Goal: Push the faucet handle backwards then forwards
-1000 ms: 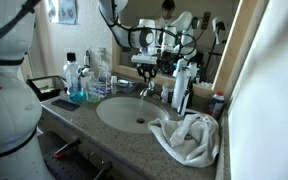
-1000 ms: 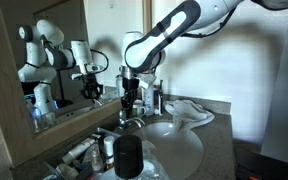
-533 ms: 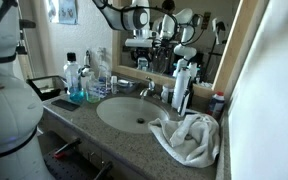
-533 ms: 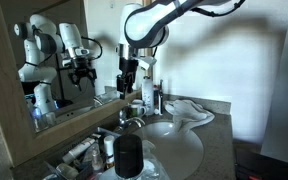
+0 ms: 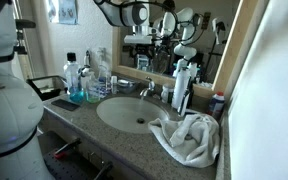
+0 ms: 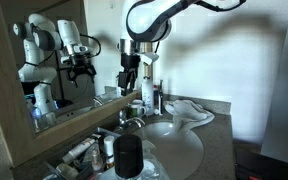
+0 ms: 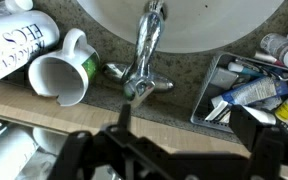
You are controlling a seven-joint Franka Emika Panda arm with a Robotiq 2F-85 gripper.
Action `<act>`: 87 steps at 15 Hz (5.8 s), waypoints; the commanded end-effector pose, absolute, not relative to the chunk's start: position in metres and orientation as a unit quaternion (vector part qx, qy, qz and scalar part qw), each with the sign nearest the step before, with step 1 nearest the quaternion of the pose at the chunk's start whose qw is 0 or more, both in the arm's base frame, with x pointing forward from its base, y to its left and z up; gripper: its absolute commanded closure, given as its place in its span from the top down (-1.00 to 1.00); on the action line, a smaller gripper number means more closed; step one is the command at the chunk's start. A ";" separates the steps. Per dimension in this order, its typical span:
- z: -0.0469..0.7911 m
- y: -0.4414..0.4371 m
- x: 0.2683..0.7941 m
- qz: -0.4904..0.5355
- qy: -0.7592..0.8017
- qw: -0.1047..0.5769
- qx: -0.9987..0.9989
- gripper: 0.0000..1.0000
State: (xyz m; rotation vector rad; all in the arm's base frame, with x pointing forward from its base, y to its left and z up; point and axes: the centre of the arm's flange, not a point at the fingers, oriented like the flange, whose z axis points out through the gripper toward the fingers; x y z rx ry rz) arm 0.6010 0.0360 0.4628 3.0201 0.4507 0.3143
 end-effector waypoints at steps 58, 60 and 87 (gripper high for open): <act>0.378 -0.022 0.577 0.009 0.108 0.014 0.994 -0.74; 0.374 -0.023 0.574 -0.001 0.107 0.013 0.994 -0.74; 0.480 -0.006 0.491 -0.031 0.120 0.012 0.992 1.00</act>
